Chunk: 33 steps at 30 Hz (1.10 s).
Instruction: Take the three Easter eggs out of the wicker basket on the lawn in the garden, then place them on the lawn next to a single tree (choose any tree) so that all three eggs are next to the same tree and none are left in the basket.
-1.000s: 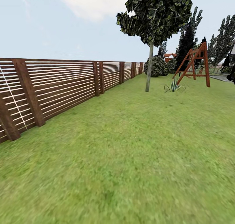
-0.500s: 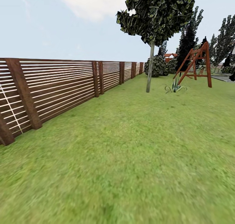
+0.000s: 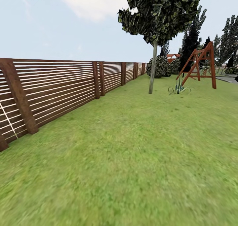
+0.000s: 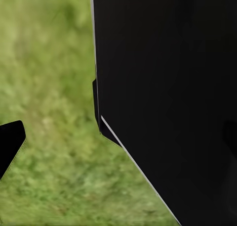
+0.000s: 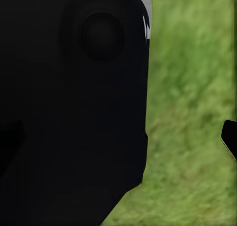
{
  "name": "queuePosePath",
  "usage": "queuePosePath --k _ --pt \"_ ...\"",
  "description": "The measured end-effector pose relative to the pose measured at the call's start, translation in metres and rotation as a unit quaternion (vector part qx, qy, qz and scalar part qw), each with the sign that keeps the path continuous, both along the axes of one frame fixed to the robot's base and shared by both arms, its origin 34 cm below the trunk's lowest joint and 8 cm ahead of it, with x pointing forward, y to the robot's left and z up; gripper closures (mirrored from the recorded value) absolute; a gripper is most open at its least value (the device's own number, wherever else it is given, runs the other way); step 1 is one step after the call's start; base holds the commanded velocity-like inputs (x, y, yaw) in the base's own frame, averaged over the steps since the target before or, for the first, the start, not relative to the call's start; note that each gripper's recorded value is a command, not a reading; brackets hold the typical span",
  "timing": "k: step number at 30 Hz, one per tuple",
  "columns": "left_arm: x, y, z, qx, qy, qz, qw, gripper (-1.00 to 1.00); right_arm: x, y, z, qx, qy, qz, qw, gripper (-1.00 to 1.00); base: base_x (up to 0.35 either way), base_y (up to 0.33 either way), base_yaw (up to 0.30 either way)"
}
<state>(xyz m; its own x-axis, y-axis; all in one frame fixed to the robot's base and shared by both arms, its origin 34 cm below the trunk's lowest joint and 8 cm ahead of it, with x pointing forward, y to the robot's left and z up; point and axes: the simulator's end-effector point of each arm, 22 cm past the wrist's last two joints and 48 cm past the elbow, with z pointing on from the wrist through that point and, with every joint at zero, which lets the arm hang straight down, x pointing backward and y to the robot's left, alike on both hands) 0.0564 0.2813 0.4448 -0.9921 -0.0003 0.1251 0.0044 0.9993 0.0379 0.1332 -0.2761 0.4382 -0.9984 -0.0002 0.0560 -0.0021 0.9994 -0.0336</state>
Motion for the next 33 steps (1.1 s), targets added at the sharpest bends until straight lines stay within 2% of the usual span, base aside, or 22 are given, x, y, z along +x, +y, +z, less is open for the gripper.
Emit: queuePosePath --k 21,27,33 --pt "0.0000 0.0000 0.0000 0.000 0.000 0.002 1.0000 -1.00 0.0003 -0.0006 0.0000 0.000 -0.001 -0.002 1.0000 -1.00 0.333 0.000 -0.001" --pt "-0.0005 0.0000 0.0001 0.000 0.001 0.002 1.0000 -1.00 -0.0003 -0.0007 0.0000 0.000 0.000 0.000 1.0000 -1.00 0.333 0.000 -0.163" --pt "-0.0008 0.0000 0.0002 0.000 0.001 0.001 1.0000 -1.00 -0.0007 -0.0010 0.0000 -0.001 0.001 -0.001 1.0000 -1.00 0.333 0.000 -0.026"
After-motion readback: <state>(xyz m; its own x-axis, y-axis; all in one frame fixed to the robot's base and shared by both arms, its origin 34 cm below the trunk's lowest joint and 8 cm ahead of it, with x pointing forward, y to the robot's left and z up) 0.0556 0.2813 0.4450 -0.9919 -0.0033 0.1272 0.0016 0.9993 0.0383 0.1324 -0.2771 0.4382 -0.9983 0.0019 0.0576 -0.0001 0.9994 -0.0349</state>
